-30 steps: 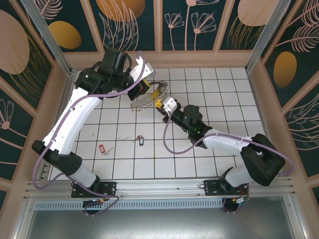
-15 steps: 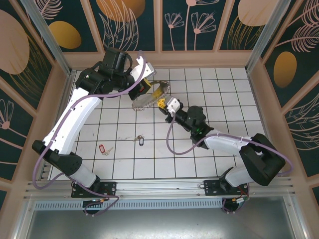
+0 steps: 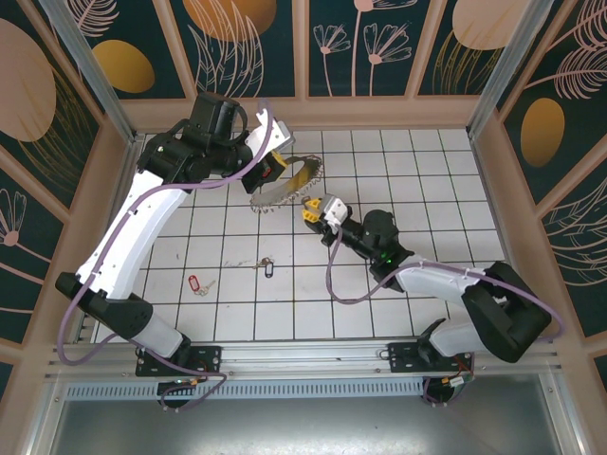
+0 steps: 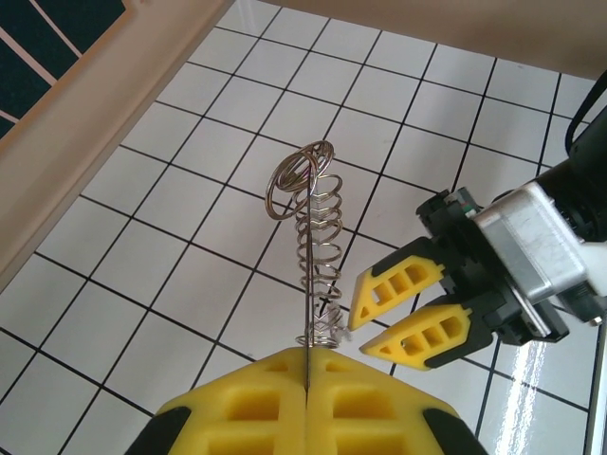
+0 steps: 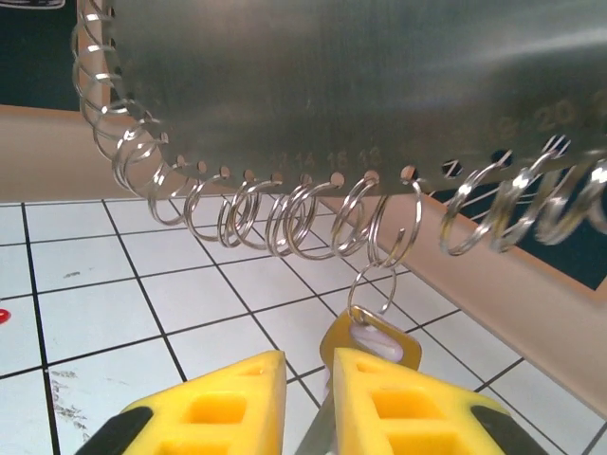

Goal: Put the keys on the keyring

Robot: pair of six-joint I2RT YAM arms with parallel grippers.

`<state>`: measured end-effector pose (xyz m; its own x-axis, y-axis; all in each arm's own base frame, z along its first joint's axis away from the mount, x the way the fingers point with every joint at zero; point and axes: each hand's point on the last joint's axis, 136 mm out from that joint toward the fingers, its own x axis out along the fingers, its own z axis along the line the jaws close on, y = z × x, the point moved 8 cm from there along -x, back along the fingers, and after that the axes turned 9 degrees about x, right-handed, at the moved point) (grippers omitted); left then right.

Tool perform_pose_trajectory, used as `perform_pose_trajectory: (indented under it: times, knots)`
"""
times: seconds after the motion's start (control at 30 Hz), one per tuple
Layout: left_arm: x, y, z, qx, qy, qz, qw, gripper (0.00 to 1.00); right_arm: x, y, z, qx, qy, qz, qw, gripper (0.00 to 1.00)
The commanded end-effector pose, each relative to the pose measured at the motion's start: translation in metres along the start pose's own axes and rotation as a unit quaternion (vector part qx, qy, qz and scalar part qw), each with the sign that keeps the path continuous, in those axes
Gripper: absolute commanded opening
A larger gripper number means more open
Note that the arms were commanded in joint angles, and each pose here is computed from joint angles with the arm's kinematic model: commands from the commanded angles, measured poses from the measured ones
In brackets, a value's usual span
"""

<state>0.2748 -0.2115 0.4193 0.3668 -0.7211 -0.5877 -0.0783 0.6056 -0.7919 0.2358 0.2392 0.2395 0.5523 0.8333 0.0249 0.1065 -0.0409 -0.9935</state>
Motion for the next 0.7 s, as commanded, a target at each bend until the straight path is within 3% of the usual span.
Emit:
perform_pose_trajectory:
  times: [0.0,0.33,0.67]
  knots:
    - [-0.013,-0.010,-0.004,0.024,-0.002,-0.034,0.999,0.00,-0.010,-0.019,0.002,-0.003,-0.007,-0.040,0.999,0.17]
    - [-0.014,-0.010,-0.005,0.024,-0.002,-0.037,0.999,0.00,-0.005,-0.034,0.002,-0.006,-0.015,-0.064,0.998,0.09]
    - [-0.012,-0.009,-0.004,0.021,-0.003,-0.036,0.999,0.00,0.008,-0.038,0.015,-0.022,-0.038,-0.067,0.997,0.10]
